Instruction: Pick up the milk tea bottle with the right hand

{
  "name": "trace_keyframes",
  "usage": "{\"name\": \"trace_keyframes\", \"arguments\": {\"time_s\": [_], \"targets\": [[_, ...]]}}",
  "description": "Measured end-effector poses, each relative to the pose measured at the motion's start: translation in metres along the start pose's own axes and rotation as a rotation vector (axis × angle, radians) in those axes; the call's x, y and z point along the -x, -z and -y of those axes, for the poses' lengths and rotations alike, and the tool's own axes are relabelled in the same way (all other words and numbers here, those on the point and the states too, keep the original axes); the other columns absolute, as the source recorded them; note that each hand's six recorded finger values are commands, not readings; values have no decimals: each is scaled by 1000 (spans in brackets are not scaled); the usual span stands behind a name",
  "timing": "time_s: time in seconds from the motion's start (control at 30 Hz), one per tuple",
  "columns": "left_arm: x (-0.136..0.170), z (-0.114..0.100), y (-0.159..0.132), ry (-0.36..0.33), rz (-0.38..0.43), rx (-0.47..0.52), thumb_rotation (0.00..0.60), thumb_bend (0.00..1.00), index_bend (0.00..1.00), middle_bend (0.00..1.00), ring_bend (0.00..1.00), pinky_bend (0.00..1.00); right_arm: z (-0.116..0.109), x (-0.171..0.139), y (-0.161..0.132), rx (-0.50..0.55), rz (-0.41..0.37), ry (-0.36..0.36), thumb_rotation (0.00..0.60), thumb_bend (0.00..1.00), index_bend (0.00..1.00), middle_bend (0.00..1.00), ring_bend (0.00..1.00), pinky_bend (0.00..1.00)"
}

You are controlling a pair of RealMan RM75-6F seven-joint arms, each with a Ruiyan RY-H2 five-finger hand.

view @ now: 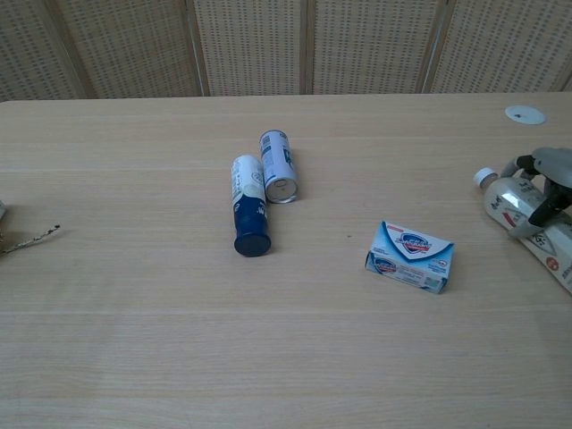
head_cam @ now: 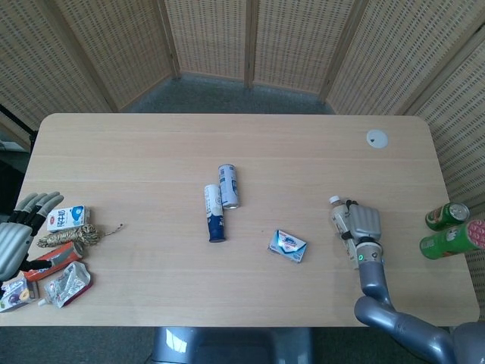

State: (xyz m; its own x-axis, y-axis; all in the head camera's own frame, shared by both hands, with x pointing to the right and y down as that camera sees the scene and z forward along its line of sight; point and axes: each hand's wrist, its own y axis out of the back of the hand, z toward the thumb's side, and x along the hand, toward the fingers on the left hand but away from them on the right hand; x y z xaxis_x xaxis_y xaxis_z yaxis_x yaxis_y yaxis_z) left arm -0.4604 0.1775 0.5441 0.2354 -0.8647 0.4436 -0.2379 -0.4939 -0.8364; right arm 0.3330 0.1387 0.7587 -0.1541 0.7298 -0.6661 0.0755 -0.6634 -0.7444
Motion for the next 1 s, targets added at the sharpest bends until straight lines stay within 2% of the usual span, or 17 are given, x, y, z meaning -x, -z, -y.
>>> {"name": "trace_keyframes", "arguments": {"time_s": [0.33, 0.5, 0.8, 1.0], "targets": [[-2, 0, -1, -2, -2, -4, 402, 294, 0, 0, 0, 0, -16, -5, -10, 29, -52, 31, 600, 282, 448, 671, 831, 1000], [-4, 0, -2, -4, -4, -5, 404, 294, 0, 0, 0, 0, -36, -12, -18, 50, -96, 80, 600, 286, 453, 676, 841, 1000], [-6, 4, -4, 2, -1, 0, 406, 295, 0, 0, 0, 0, -100, -34, -36, 193, -191, 195, 600, 283, 458, 676, 841, 1000], [-4, 6, -5, 2, -4, 3, 404, 295, 0, 0, 0, 0, -166, -50, -45, 284, -254, 303, 600, 283, 461, 676, 841, 1000]]}}
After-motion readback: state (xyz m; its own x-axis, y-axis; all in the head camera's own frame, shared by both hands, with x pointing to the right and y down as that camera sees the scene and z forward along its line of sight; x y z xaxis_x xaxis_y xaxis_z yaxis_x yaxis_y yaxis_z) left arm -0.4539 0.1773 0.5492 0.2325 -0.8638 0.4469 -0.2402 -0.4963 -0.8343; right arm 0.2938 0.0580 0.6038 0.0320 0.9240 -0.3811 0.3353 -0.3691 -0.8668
